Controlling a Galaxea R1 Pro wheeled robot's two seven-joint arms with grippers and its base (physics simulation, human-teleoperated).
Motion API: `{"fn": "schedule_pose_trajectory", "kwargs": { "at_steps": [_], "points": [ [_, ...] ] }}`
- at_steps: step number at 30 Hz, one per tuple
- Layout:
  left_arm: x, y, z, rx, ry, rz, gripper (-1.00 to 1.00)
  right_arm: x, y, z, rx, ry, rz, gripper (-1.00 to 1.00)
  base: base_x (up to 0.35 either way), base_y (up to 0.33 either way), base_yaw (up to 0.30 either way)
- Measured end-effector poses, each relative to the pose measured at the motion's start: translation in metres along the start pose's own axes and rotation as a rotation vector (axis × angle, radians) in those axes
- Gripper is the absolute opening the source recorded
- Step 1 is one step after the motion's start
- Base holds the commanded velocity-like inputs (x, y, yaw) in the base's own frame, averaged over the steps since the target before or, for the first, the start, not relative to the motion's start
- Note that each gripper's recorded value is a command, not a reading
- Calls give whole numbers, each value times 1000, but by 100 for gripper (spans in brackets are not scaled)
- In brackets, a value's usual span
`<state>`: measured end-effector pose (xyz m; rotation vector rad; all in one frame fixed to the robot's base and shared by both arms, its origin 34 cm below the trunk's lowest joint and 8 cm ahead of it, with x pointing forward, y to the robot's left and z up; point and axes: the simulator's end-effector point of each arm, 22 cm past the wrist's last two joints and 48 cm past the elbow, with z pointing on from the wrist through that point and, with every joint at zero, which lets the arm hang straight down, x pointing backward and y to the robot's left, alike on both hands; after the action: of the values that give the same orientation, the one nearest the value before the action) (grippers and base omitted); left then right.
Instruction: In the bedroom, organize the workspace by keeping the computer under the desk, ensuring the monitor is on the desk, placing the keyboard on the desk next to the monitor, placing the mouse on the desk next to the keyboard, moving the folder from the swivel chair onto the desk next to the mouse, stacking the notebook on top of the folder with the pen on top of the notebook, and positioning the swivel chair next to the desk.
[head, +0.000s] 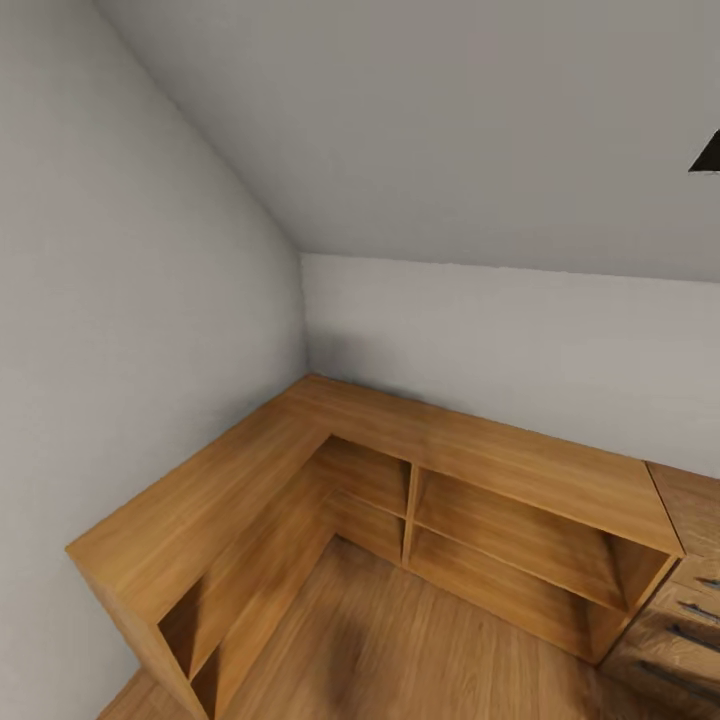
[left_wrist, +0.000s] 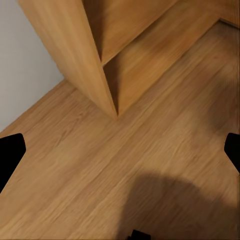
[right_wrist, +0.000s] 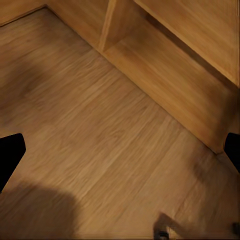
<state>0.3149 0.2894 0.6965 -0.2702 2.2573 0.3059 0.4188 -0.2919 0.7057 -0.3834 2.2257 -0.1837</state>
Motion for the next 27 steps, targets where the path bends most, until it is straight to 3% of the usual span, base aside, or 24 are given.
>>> {"fn": "schedule_pose_trajectory", "kwargs": {
  "at_steps": [9, 21, 27],
  "points": [
    [2, 1, -1, -1, 6, 2, 100, 3, 2, 0, -2, 7, 2, 100, 1, 0, -244],
    [6, 1, -2, -3, 15, 4, 100, 6, 4, -1, -6, 15, 2, 100, 237, 165, -244],
    [7, 2, -2, -4, 19, 5, 100, 8, 5, -1, -8, 20, 3, 100, 78, 59, -244]
  ]
}}
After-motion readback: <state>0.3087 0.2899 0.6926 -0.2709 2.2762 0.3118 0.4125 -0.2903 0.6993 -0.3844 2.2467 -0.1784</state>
